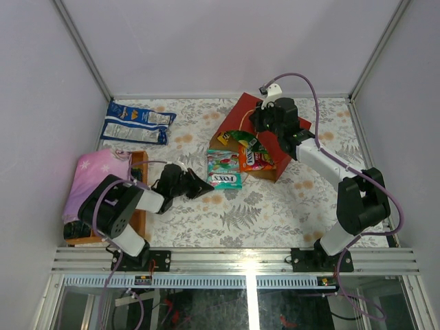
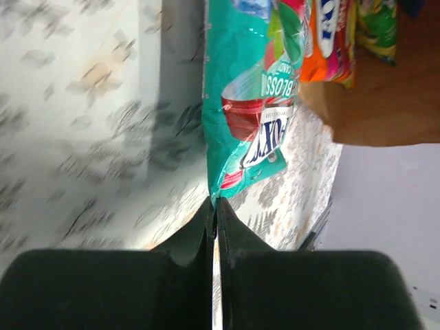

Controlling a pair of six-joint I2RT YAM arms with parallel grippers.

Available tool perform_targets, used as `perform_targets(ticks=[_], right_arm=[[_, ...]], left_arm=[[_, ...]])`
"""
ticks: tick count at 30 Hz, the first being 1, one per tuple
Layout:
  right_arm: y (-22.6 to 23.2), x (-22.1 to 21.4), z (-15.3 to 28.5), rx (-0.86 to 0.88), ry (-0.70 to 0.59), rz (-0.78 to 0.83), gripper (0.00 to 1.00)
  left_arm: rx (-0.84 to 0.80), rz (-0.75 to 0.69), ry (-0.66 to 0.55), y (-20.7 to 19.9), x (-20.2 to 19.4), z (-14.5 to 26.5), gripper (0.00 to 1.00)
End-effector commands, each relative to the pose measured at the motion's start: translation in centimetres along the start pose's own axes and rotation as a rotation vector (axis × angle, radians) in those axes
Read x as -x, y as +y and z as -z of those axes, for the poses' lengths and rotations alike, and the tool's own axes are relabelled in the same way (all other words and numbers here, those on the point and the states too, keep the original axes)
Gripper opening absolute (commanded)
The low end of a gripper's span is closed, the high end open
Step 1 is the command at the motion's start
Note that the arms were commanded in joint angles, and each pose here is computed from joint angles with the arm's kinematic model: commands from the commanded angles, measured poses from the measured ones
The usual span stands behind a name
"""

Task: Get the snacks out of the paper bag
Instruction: Take out the snack from the paper bag.

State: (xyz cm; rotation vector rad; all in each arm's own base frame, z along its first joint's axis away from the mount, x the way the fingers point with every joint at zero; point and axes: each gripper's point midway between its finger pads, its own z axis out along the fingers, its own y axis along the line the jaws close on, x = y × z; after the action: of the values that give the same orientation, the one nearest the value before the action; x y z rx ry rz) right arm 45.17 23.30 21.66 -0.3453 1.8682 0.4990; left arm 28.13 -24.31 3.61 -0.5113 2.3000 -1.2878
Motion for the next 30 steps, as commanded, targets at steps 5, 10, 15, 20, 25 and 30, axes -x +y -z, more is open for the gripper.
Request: perform_targets(ticks=[5, 10, 15, 20, 25, 30], right_arm=[[0.4, 3.4, 0.7, 0.019, -0.102, 0.007, 0.00], [0.6, 3.5, 0.8, 0.024, -0.103, 0.005, 0.00], [0.7, 3.5, 0.7, 0.030, -0.103, 0.000, 0.00], [0.8, 3.6, 0.7, 0.037, -0.103, -0.003, 0.00], [0.9, 3.7, 0.8, 0.041, -0.101, -0.006, 0.00], [1.3, 3.5, 0.6, 0.061, -0.097, -0.018, 0.00]], left_arm=[[0.235, -0.007, -0.113, 5.4, 1.1, 5.2, 0.00], [0.422, -0.046, -0.229, 7.8, 3.8, 8.7, 0.00], [0.554, -0.060, -0.303, 8.9, 5.6, 11.7, 0.00], [0.623, -0.049, -0.277, 9.8, 5.1, 12.8, 0.58], [0.662, -0.099, -0.372, 7.9, 7.4, 14.8, 1.00], [0.659, -0.275, -0.533, 1.4, 10.8, 16.0, 0.95]])
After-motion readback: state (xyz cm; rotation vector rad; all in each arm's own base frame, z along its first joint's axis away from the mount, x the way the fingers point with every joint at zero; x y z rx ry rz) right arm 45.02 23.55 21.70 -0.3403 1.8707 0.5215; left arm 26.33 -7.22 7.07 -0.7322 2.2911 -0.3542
